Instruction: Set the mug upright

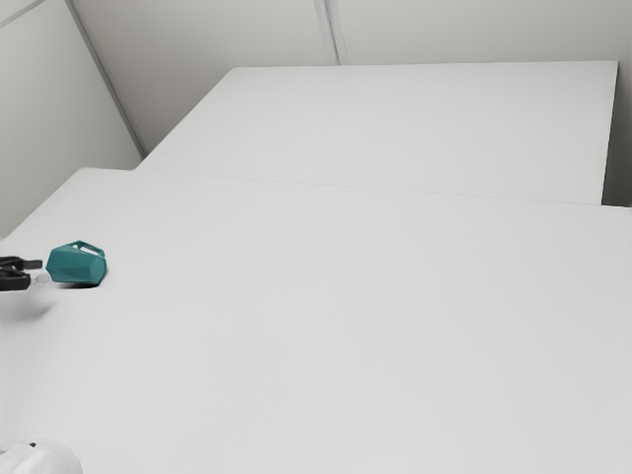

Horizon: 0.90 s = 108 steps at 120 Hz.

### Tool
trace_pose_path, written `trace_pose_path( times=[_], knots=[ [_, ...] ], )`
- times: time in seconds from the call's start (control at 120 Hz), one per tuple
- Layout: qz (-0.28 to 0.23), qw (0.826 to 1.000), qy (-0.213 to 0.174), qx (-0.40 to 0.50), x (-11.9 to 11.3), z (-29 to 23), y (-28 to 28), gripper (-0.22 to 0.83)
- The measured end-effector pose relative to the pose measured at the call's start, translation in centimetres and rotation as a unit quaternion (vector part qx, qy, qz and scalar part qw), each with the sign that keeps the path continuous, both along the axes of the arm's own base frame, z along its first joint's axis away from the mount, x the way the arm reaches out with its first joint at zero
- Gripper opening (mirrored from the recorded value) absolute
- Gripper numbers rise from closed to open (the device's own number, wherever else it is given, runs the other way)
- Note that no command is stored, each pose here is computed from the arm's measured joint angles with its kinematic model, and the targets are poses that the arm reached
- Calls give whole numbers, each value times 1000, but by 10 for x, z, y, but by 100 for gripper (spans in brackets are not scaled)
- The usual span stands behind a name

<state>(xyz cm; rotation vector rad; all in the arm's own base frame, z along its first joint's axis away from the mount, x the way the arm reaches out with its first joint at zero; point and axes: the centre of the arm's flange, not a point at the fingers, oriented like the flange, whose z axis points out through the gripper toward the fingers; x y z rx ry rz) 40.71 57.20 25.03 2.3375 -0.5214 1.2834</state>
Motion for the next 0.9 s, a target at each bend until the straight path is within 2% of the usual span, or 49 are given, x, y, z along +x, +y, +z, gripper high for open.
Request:
trace_pose_path(
  times=[0.1, 0.275, 0.475, 0.692, 0.9],
  knots=[
    [-8, 1000, -11, 8, 10, -4, 0, 56],
    [-22, 999, -19, 22, 24, -6, -8, 41],
    [-43, 998, -22, 30, 42, -10, -26, 31],
    [-49, 997, -25, 45, 48, -2, -30, 1],
    [-61, 995, -28, 70, 64, 23, -39, -12]
  ],
)
